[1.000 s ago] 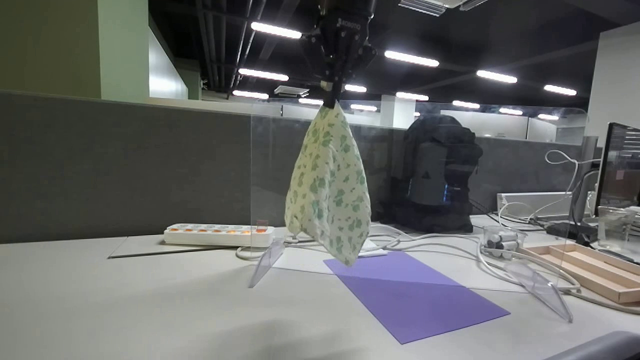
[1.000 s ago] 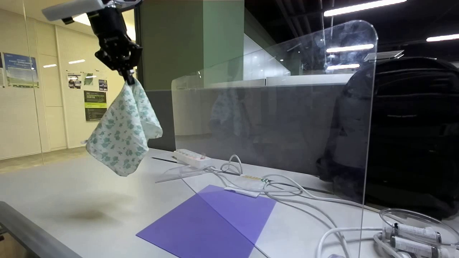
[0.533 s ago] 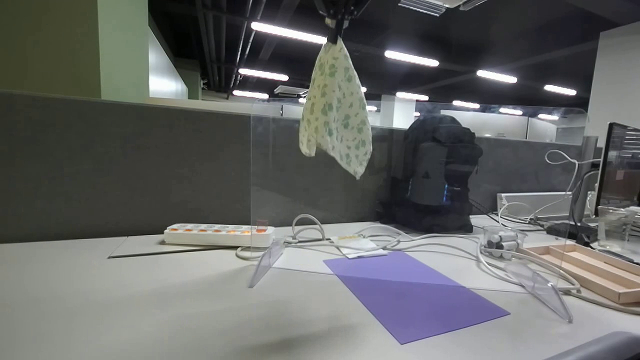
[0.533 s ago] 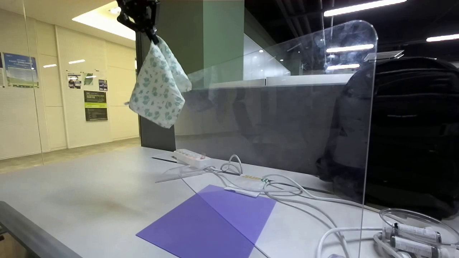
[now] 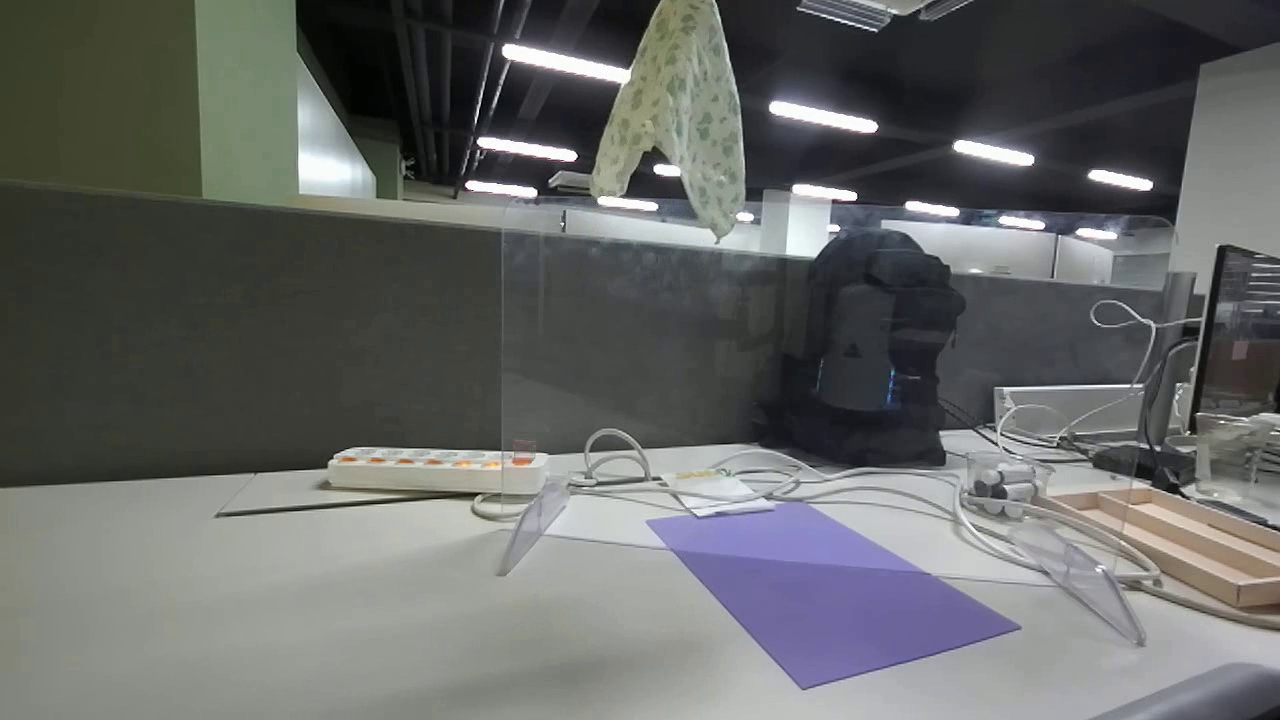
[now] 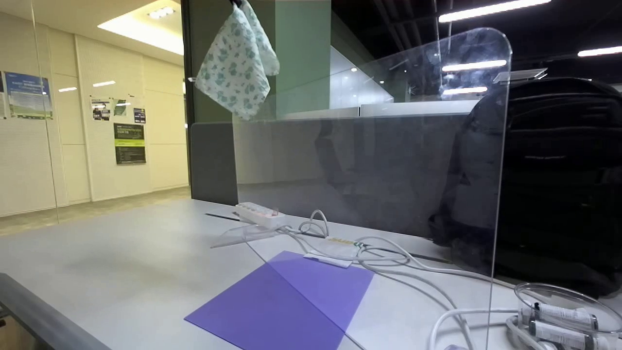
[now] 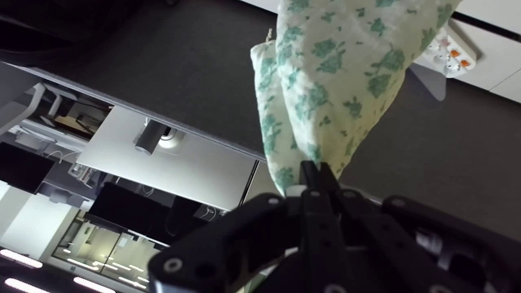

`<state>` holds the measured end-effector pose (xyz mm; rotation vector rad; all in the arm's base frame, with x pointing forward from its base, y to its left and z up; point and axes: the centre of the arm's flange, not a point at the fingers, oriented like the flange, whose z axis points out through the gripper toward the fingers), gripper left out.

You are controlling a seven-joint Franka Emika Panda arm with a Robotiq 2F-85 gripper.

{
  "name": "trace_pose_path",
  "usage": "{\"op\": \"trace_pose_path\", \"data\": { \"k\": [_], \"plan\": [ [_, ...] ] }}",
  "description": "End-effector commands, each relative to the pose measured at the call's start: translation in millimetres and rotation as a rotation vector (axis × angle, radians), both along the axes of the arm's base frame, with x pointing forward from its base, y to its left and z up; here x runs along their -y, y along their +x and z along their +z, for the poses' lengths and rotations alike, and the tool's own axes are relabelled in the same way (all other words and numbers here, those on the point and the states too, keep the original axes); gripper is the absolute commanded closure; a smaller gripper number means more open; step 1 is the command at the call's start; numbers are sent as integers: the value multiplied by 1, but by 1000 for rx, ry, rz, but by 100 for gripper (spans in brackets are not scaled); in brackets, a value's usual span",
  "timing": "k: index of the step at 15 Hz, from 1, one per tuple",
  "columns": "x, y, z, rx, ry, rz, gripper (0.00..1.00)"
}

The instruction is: Pick the cloth from the table and hang it

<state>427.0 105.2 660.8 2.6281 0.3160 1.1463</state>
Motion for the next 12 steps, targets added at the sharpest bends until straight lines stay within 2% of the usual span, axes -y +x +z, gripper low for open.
{"op": "trace_pose_path", "data": {
  "k": [1, 5, 12],
  "plan": [
    [5, 3, 2, 5, 3, -10, 99],
    [11, 10, -4, -6, 6, -18, 100],
    [34, 15, -31, -126, 85, -44, 100]
  ]
}}
